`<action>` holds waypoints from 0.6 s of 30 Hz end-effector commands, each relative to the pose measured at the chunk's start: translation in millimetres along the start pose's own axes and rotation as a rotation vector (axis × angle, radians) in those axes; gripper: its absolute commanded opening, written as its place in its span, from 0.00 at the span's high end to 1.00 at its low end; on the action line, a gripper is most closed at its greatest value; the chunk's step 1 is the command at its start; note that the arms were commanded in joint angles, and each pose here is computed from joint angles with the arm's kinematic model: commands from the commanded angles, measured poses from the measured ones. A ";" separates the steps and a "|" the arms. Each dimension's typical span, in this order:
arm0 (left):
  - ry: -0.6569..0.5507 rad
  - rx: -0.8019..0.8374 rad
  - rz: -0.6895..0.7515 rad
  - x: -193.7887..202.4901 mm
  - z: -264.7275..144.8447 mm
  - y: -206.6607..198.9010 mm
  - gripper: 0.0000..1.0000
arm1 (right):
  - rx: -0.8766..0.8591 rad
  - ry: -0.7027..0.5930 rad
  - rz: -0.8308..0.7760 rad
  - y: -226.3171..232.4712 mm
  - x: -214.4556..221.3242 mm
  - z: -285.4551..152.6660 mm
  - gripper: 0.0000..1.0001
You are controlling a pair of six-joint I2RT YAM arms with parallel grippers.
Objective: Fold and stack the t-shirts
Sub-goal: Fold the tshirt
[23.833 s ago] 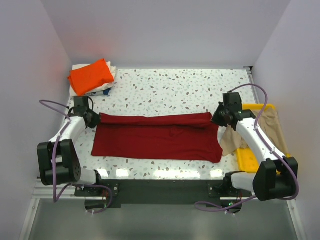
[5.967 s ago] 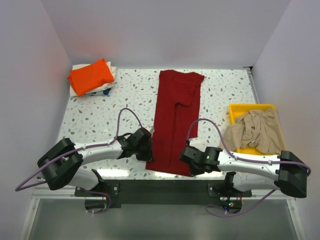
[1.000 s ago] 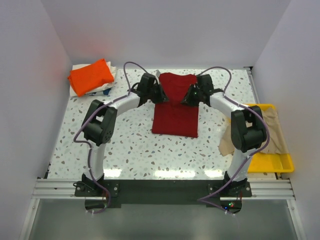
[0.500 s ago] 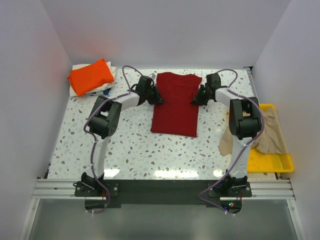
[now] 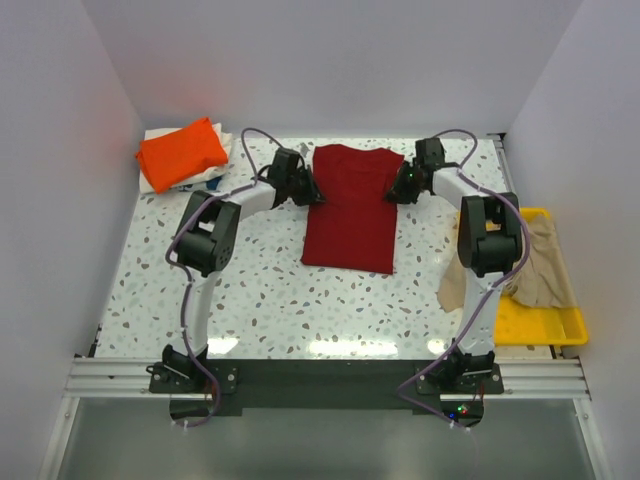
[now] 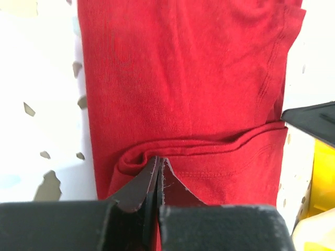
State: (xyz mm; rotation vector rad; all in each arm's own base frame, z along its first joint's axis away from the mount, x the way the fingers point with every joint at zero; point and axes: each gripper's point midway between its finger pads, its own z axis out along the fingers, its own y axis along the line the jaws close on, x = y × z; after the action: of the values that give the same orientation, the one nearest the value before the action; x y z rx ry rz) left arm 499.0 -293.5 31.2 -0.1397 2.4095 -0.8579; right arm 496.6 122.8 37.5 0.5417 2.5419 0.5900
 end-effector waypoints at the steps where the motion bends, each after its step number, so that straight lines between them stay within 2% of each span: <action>1: -0.083 0.085 0.075 -42.7 -19.0 -29.8 0.95 | -0.032 -0.103 -0.056 26.4 -41.3 -35.5 0.75; 4: -0.104 0.127 0.093 -52.7 -32.7 -47.3 0.91 | -0.078 -0.164 -0.069 48.7 -53.7 -65.3 0.73; 8: -0.120 0.149 0.074 -47.5 -56.1 -55.2 0.90 | -0.119 -0.139 -0.043 51.0 -29.1 -80.5 0.73; 9: -0.175 0.210 0.060 -56.6 -71.9 -73.9 0.90 | -0.160 -0.145 -0.049 58.4 -26.3 -83.5 0.73; 10: -0.131 0.202 0.025 -30.7 -69.8 -59.3 0.89 | -0.169 -0.139 -0.042 58.8 -21.1 -83.7 0.73; 12: -0.125 0.229 -0.001 -15.3 -76.4 -67.6 0.89 | -0.178 -0.115 -0.039 56.8 -9.9 -78.8 0.73; 18: -0.036 0.073 -0.057 51.4 -82.6 -28.0 0.92 | -0.138 -0.008 0.006 30.7 17.8 -46.7 0.77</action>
State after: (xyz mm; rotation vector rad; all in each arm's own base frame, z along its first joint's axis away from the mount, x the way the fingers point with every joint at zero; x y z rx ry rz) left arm 426.6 -287.4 79.1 -0.1522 2.3374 -0.9859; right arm 472.1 138.2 106.4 0.4744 2.4235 0.7234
